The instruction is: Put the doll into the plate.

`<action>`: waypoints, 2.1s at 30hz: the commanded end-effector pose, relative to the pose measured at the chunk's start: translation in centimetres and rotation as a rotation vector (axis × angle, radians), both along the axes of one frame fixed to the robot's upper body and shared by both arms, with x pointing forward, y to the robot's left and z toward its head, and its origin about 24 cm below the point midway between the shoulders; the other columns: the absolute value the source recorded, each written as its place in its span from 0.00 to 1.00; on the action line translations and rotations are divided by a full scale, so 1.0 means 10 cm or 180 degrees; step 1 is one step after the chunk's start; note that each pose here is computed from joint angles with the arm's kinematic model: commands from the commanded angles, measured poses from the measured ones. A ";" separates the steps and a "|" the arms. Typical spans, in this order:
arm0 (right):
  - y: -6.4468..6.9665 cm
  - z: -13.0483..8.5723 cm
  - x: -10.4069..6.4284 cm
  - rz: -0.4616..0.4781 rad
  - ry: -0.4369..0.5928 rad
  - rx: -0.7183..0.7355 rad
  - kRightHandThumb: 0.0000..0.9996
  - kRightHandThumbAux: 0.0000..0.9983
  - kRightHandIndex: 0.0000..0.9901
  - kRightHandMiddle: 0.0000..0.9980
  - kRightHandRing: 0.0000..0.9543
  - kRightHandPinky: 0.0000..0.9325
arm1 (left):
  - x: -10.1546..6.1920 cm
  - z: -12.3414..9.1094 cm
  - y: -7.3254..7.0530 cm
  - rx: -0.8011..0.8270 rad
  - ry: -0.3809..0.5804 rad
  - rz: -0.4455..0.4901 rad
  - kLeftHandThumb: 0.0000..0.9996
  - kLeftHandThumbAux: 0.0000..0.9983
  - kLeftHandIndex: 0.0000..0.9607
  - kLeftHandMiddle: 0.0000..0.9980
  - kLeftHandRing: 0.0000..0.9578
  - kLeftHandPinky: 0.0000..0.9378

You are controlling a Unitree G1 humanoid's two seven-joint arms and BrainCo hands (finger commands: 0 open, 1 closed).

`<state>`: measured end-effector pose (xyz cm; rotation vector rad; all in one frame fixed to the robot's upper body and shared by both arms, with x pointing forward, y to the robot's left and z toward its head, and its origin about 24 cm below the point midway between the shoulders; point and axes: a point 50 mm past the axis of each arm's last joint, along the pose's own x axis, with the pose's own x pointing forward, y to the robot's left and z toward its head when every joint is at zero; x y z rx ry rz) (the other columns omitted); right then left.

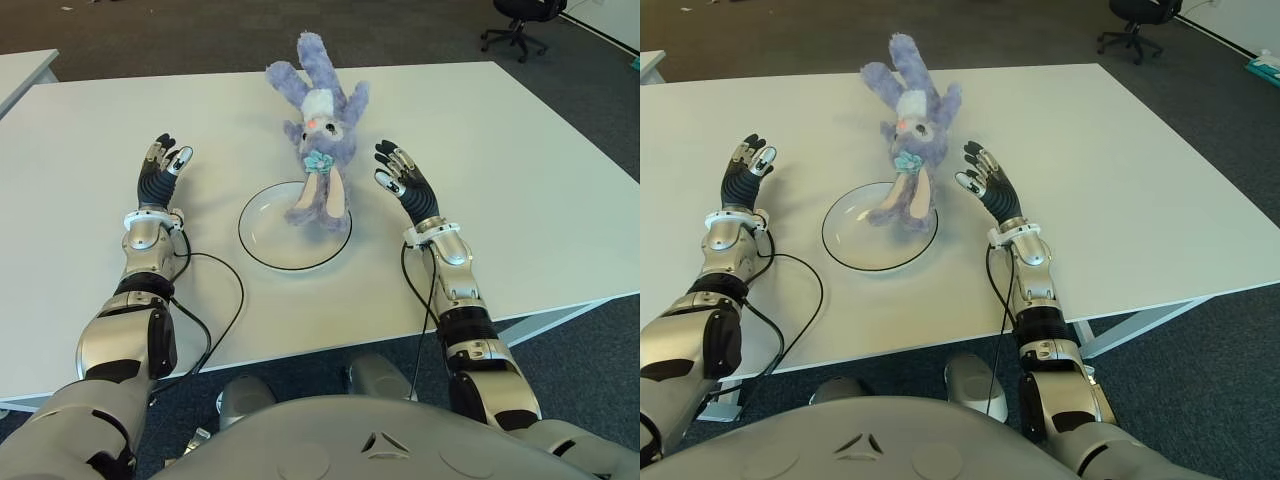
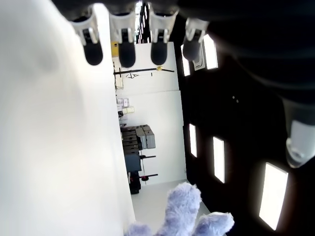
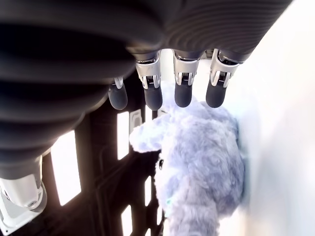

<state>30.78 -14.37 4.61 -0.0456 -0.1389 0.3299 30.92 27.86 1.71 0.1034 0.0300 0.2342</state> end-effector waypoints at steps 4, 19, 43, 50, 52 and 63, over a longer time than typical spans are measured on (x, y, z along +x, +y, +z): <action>0.01 -0.42 -0.17 -0.0069 0.0486 -0.0039 0.20 0.51 0.01 0.00 0.00 0.04 | -0.20 -0.33 -0.09 -0.0073 0.0397 0.0022 0.00 0.48 0.00 0.09 0.10 0.10; 0.09 -0.38 -0.05 -0.0027 0.0492 -0.0080 0.21 0.54 0.00 0.00 0.00 0.03 | -0.20 -0.33 -0.11 -0.0019 0.0386 0.0046 0.00 0.48 0.00 0.10 0.10 0.09; 0.11 -0.34 -0.03 0.0029 0.0443 -0.0105 0.25 0.56 0.00 0.00 0.01 0.06 | -0.21 -0.34 -0.14 -0.0025 0.0377 0.0051 0.00 0.48 0.01 0.09 0.09 0.09; 0.11 -0.34 -0.03 0.0031 0.0450 -0.0098 0.27 0.54 0.00 0.00 0.00 0.06 | -0.20 -0.35 -0.14 -0.0015 0.0411 0.0073 0.00 0.47 0.01 0.09 0.09 0.09; 0.11 -0.34 -0.02 0.0033 0.0452 -0.0099 0.27 0.53 0.00 0.00 0.00 0.06 | -0.20 -0.35 -0.14 -0.0016 0.0407 0.0073 0.00 0.47 0.00 0.09 0.09 0.09; 0.11 -0.33 -0.03 0.0028 0.0458 -0.0119 0.26 0.54 0.00 0.00 0.00 0.04 | -0.20 -0.35 -0.15 -0.0011 0.0396 0.0060 0.00 0.48 0.00 0.10 0.10 0.09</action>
